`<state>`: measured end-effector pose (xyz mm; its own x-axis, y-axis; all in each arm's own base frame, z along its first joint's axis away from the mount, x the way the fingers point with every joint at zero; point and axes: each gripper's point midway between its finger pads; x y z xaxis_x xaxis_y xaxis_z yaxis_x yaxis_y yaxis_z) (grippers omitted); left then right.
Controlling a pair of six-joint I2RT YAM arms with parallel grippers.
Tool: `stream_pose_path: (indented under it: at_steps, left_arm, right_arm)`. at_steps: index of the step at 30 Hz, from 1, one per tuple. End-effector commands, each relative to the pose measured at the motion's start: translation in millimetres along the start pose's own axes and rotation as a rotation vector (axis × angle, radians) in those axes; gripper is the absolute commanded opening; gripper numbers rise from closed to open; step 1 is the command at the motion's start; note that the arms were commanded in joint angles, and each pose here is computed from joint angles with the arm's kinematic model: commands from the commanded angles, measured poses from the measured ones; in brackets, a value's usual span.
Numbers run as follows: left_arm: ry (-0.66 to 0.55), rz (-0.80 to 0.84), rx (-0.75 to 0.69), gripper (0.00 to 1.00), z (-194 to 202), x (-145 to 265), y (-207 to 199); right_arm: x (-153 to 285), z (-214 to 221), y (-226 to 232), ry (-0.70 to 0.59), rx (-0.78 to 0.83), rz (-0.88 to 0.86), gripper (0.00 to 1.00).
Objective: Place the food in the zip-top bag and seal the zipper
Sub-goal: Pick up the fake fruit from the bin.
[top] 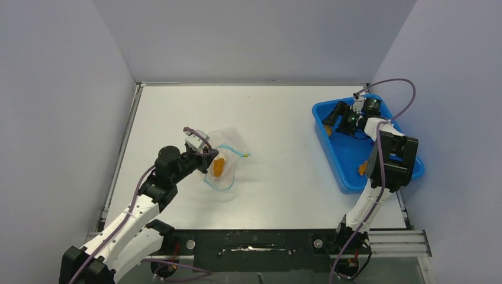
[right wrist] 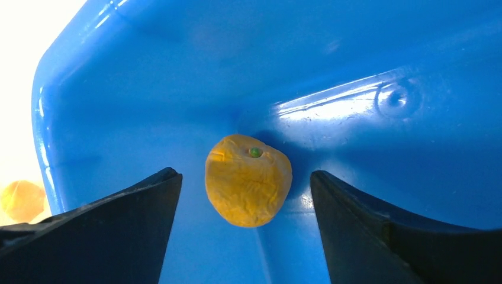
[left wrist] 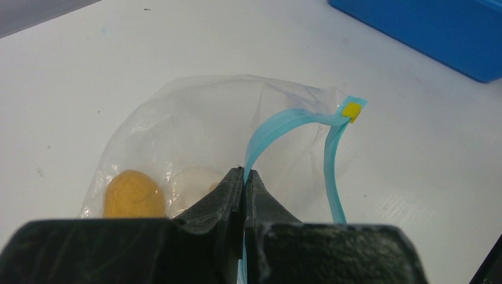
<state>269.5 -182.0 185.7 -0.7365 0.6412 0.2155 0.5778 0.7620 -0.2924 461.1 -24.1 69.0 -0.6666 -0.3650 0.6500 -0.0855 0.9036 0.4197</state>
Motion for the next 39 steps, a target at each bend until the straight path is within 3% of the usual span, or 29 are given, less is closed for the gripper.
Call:
stream_pose_path:
  at_steps: [1, 14, 21, 28, 39]
  left_arm:
    - [-0.087, 0.036, -0.04, 0.0, -25, 3, -10]
    - [-0.128, 0.041, -0.049, 0.0, -40, 9, -15]
    - [-0.153, 0.041, -0.059, 0.0, -46, 15, -17]
    - [-0.155, 0.062, -0.059, 0.0, -48, 18, -22]
    - [-0.193, 0.04, -0.069, 0.0, -57, 26, -21]
  right_arm:
    - [3, -22, 8, -0.042, 0.068, -0.027, 0.85]
    - [-11, -2, -5, 0.058, 0.05, -0.023, 0.79]
    - [-7, -5, -13, 0.06, 0.041, 0.027, 0.65]
    - [12, -8, -19, 0.025, 0.04, 0.121, 0.54]
    - [62, -21, -29, -0.06, 0.047, 0.332, 0.53]
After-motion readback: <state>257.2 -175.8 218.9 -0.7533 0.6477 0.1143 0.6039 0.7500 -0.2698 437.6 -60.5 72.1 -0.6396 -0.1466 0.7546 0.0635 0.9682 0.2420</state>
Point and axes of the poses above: each gripper's point midway between its finger pads, its own x axis back along the fingers, its own y axis along the line the jaws close on, z = x × y, and after that the axes turned 12 degrees about x, right-handed
